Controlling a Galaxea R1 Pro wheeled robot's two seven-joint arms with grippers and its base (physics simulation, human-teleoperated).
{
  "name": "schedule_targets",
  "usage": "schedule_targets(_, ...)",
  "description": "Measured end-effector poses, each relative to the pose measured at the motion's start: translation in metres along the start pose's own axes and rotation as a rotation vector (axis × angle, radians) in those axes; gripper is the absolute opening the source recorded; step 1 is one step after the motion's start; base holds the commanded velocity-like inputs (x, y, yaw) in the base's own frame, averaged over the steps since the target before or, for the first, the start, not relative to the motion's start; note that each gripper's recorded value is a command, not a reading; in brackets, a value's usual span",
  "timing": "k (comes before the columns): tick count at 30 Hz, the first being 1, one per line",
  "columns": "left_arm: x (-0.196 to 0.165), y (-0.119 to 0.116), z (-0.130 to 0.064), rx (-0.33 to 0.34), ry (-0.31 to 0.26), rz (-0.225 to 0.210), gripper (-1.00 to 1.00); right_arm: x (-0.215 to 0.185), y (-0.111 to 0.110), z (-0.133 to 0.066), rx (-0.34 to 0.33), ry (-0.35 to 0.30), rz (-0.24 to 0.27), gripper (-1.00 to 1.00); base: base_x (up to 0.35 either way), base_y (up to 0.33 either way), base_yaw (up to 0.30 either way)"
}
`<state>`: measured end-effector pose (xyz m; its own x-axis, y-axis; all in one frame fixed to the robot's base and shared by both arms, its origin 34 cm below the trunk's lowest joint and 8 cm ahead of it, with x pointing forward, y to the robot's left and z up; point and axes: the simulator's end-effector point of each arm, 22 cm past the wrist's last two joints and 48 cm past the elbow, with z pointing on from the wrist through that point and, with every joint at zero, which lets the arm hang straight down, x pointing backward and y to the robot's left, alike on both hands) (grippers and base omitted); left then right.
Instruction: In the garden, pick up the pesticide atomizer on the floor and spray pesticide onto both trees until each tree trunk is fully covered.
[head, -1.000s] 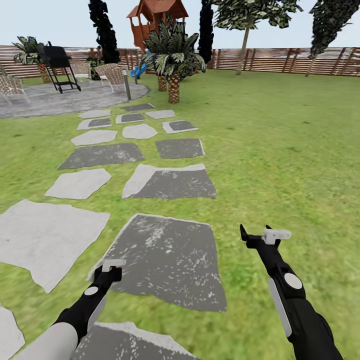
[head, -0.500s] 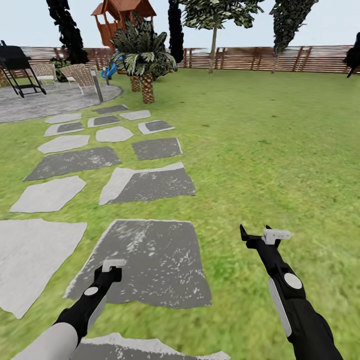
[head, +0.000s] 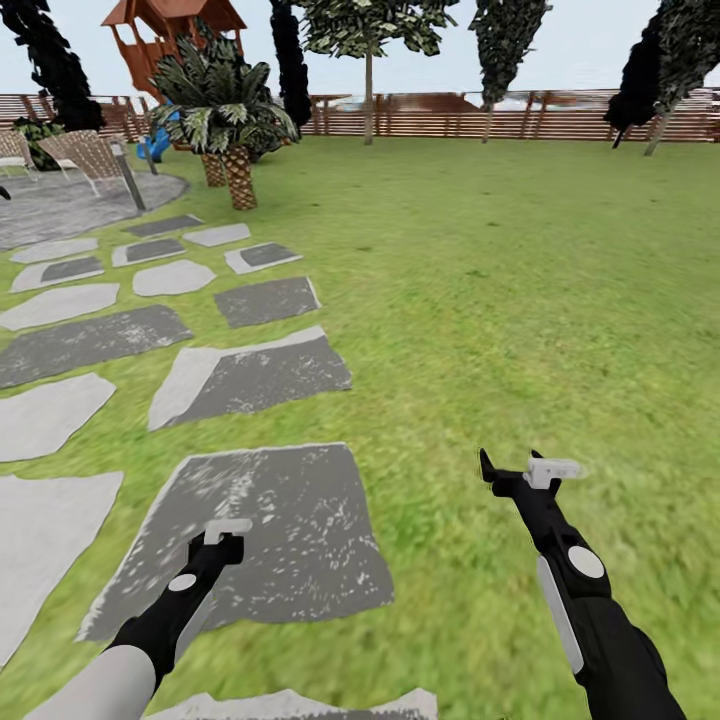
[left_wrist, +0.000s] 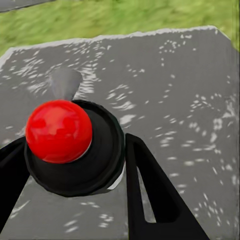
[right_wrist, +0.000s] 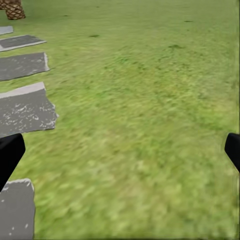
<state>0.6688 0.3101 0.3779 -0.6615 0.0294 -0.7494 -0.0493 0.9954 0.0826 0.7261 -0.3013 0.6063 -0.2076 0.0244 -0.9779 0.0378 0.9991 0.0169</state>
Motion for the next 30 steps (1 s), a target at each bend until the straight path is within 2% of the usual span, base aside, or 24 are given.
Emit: schedule_targets(30, 0.0001, 0.0, -0.0001, 0.0, -0.001, 0.0, -1.0, 0.0, 0.0001, 0.0, 0.0, 0.0, 0.0, 1.0, 0.0, 0.0, -0.3)
